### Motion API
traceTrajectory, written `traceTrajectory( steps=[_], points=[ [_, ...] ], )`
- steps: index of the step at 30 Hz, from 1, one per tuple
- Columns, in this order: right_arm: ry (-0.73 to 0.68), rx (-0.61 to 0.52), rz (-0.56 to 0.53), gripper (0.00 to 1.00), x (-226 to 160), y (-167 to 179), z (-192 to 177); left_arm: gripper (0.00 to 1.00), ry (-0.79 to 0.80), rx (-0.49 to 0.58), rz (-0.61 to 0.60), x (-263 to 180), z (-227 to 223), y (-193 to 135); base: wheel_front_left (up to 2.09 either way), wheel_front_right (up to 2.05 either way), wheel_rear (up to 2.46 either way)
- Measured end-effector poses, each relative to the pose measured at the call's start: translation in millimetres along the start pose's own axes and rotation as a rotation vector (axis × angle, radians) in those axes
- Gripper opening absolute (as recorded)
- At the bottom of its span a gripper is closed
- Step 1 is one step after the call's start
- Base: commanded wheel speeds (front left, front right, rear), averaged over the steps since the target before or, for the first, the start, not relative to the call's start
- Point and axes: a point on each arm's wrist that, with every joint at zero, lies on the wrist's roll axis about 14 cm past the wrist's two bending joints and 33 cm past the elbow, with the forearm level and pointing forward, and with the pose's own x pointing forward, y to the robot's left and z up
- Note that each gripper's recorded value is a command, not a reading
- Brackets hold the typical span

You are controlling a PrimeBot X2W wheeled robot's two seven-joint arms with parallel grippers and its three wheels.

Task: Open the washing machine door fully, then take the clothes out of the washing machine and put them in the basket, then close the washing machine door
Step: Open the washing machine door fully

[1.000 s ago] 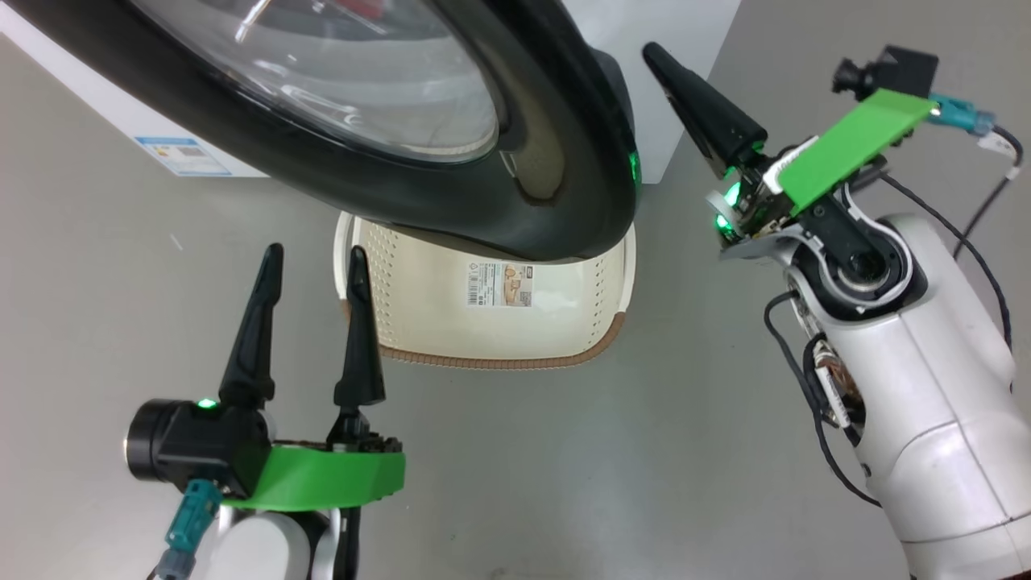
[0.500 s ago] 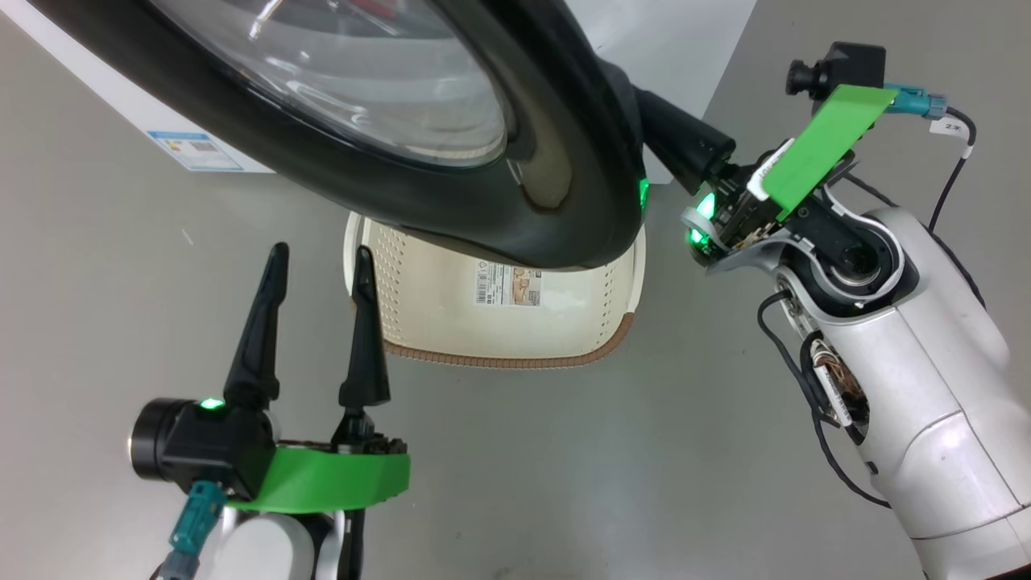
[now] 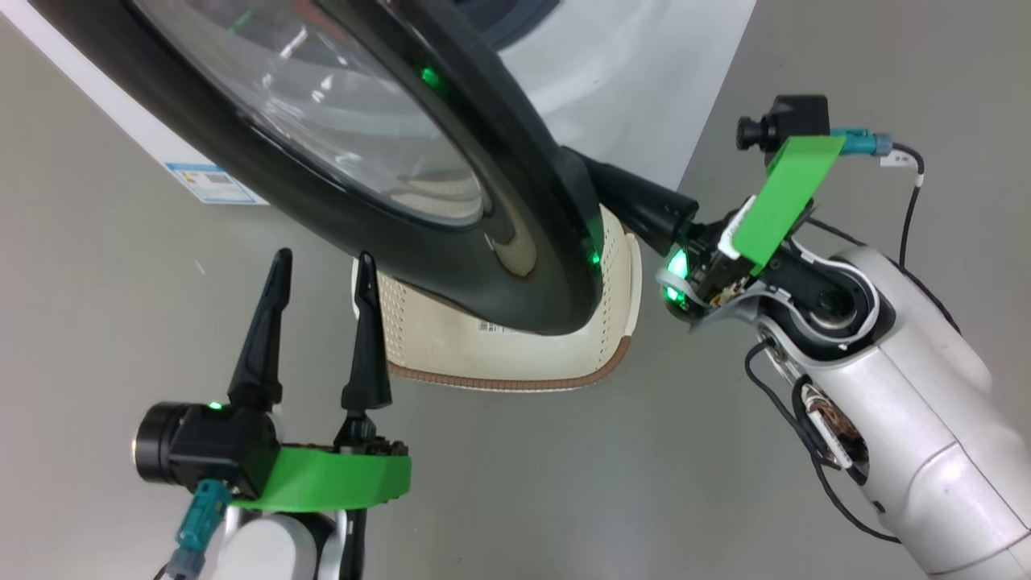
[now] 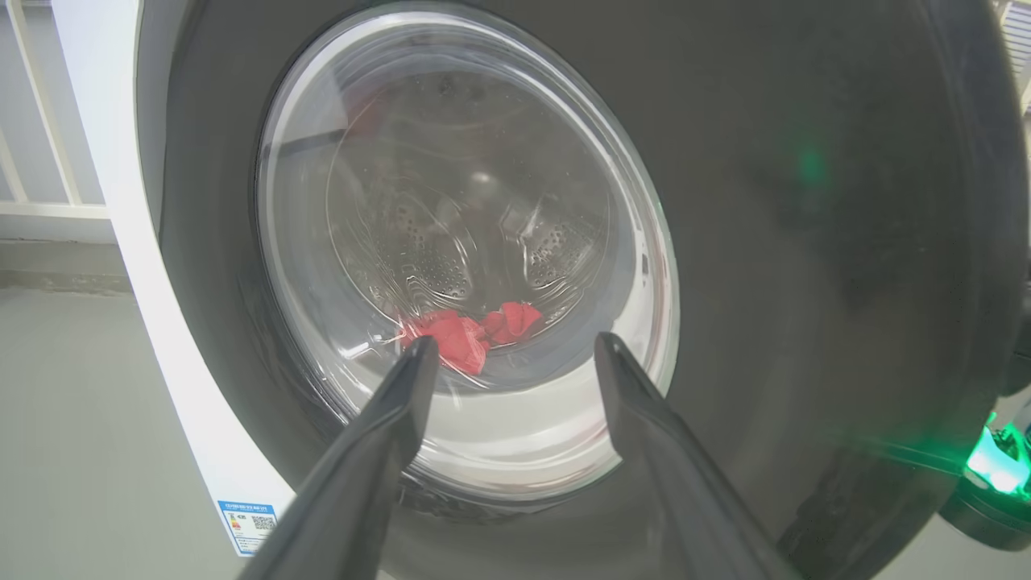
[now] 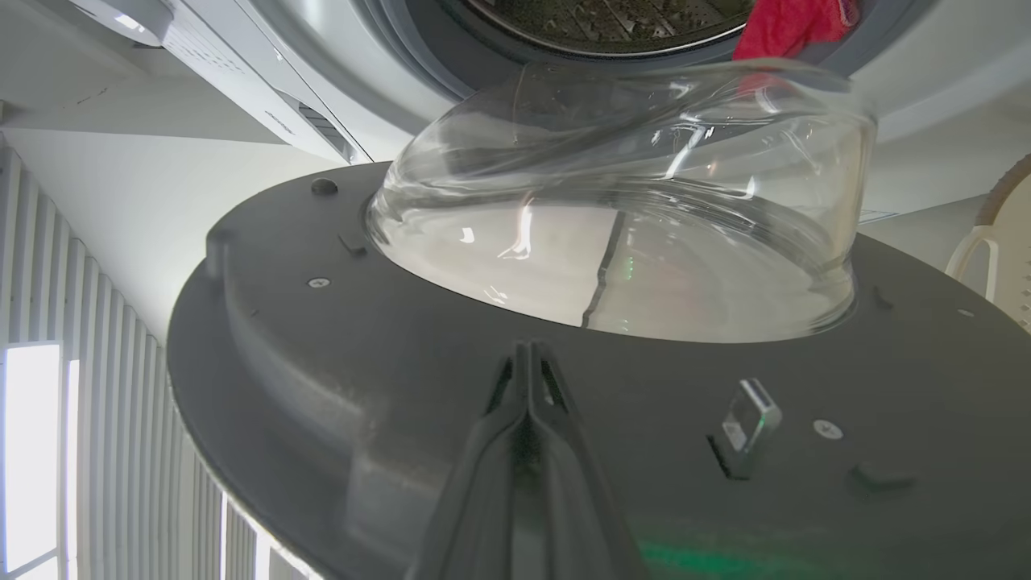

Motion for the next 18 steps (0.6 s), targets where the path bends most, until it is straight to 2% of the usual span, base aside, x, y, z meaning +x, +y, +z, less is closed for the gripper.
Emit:
traceTrajectory(
  steps=[18],
  points=[
    [0.1, -0.022, -0.036, 0.0, -4.8, 4.3, -51.3, 1.0, -0.048, 0.02, 0.05, -23.6, 29.4, 17.6, 0.0, 0.0, 0.0]
  ],
)
